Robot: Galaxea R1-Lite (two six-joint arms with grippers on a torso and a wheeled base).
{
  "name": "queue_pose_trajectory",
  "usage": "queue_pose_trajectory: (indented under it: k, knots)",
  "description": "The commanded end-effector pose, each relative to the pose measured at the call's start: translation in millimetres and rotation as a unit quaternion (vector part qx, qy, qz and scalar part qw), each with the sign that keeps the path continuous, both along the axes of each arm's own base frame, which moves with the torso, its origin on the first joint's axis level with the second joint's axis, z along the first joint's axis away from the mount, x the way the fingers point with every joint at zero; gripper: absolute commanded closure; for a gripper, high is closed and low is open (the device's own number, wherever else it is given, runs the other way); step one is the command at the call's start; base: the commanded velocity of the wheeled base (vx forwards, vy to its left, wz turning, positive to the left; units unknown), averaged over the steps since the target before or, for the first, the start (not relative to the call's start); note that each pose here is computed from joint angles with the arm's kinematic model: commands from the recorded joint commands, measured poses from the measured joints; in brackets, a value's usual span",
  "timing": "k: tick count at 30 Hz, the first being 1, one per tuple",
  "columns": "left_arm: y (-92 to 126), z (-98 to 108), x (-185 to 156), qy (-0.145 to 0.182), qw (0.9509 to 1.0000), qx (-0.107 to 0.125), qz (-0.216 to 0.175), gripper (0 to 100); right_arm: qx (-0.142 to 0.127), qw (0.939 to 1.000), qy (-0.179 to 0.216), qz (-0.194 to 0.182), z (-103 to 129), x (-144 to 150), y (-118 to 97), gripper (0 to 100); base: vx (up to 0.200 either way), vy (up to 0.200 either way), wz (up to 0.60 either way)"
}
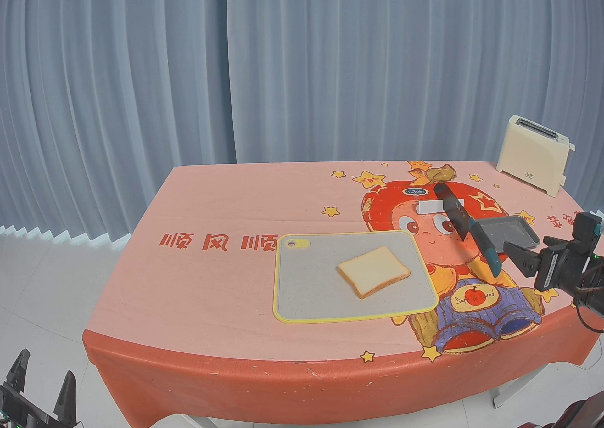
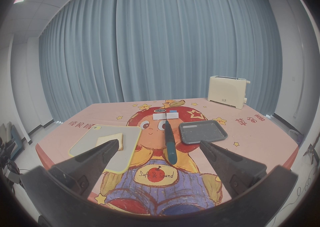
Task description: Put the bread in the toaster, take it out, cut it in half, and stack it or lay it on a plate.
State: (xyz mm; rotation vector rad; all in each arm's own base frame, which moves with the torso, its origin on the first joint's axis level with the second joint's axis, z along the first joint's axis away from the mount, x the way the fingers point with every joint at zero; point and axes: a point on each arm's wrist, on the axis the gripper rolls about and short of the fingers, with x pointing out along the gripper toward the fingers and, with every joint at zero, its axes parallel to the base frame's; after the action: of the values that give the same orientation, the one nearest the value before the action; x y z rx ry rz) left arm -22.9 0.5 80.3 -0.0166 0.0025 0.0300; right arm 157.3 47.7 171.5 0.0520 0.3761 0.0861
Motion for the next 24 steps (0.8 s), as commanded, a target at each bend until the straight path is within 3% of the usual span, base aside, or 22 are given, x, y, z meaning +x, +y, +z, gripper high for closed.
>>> queue_pose_trajectory:
  k: [1, 24]
  knots:
    - [0.0, -5.3, 0.1, 0.001, 1.0, 0.0, 0.0, 0, -0.002, 1.0, 0.005, 0.003, -0.8, 4.6, 2.6, 0, 0.0, 0.0, 0.0]
    - [0.0, -4.9, 0.0, 0.0, 1.0, 0.0, 0.0, 0, -0.011, 0.9996, 0.026, 0.007, -10.1, 9.7, 7.2, 0, 0.0, 0.0, 0.0]
